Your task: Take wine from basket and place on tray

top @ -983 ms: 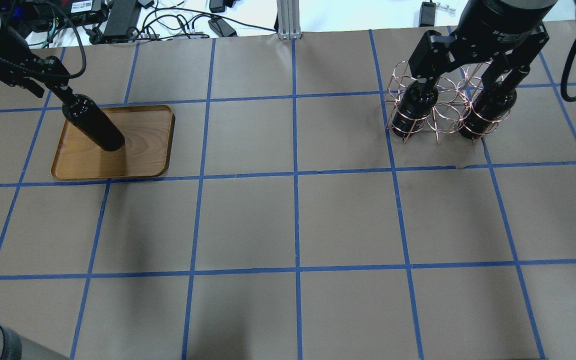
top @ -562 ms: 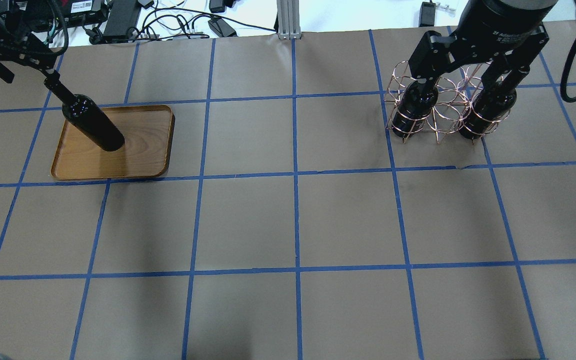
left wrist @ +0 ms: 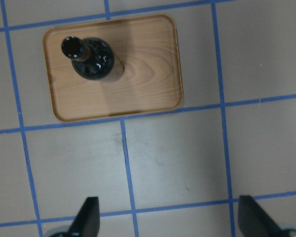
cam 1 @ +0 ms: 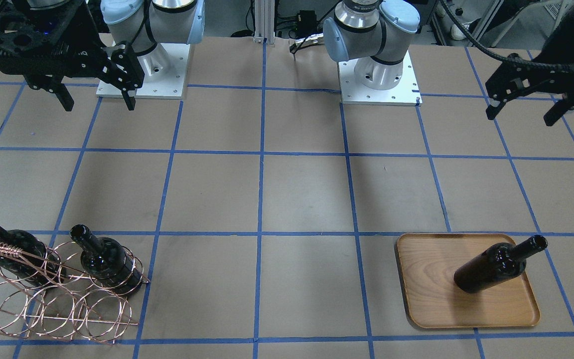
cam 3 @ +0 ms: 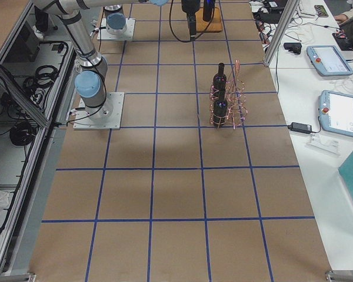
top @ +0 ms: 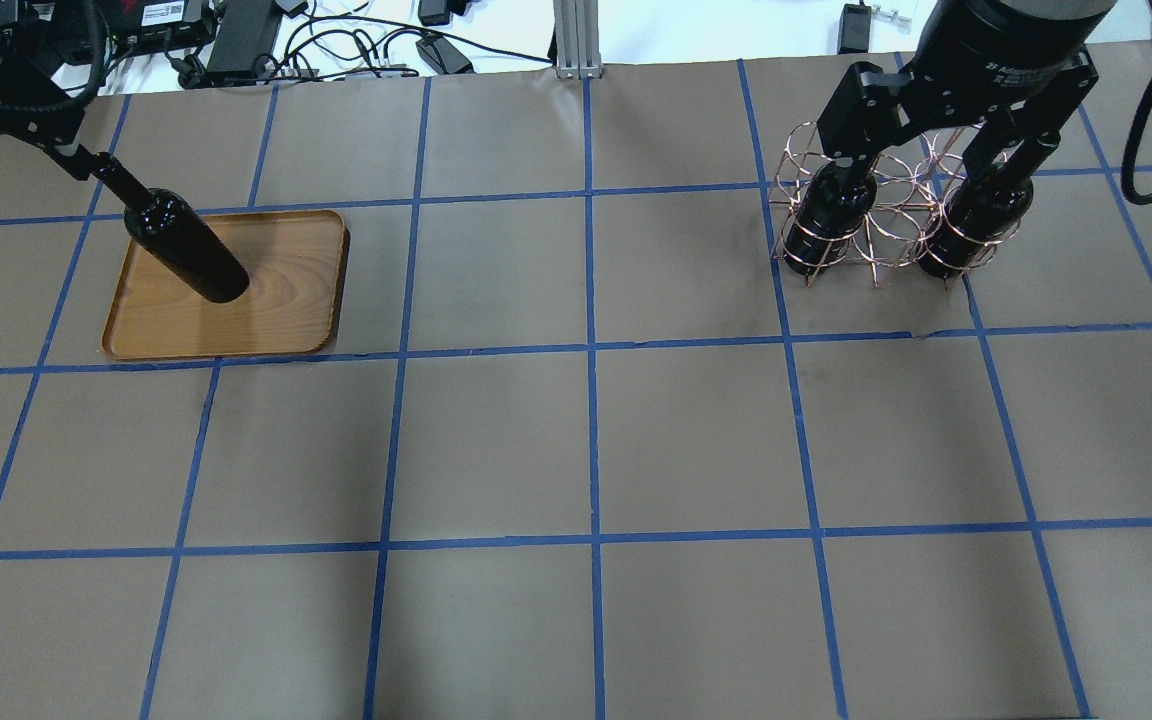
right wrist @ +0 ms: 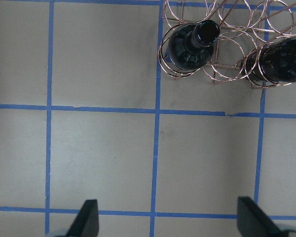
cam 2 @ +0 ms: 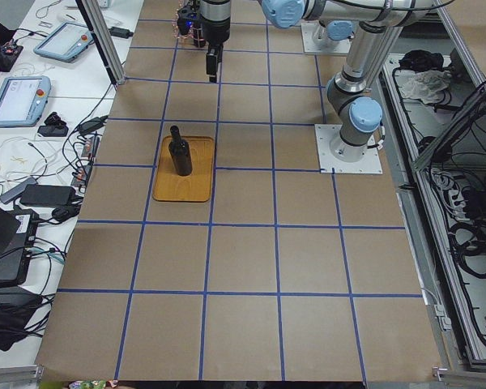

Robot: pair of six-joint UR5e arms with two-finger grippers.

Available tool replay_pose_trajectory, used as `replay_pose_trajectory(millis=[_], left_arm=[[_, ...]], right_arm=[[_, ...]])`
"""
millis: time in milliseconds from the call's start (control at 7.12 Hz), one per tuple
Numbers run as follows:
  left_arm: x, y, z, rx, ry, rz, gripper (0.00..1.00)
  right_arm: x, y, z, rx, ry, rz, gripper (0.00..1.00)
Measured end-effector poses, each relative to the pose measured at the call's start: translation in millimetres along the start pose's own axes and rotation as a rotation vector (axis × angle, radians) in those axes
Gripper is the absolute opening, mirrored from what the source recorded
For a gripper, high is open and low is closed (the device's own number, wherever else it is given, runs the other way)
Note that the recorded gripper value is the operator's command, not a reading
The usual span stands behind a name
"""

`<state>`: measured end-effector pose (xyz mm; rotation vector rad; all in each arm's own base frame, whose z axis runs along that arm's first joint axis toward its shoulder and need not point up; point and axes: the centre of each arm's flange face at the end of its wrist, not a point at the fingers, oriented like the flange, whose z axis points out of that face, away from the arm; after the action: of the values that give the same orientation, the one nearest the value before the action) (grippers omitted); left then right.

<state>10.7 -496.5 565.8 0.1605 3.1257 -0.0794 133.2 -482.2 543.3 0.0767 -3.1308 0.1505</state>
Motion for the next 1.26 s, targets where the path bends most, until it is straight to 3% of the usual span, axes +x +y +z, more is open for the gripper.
replay_pose_trajectory(millis=[140,281,421,562,702,1264], left_arm=[[20,12,6,-0.016,0.008,-0.042,0.92],[50,14,16,-0.031,0.011,-0.087,0.92],[82,11,29,-0.019,0.000,-0.082,1.00],[104,7,42,0.025,-0.025,-0.063,1.00],[112,4,44,0.054,-0.047,-0.054,1.00],[118,-5,34,0.026,-0.074,-0.073,1.00]], right_arm=[[0,0,1,-0.002,0.000,-0.001,1.00],[0,0,2,-0.005,0.000,-0.001,1.00],[0,1,3,-0.006,0.000,-0.001,1.00],[0,1,3,-0.006,0.000,-0.001,1.00],[0,1,3,-0.006,0.000,-0.001,1.00],[0,1,3,-0.007,0.000,-0.002,1.00]])
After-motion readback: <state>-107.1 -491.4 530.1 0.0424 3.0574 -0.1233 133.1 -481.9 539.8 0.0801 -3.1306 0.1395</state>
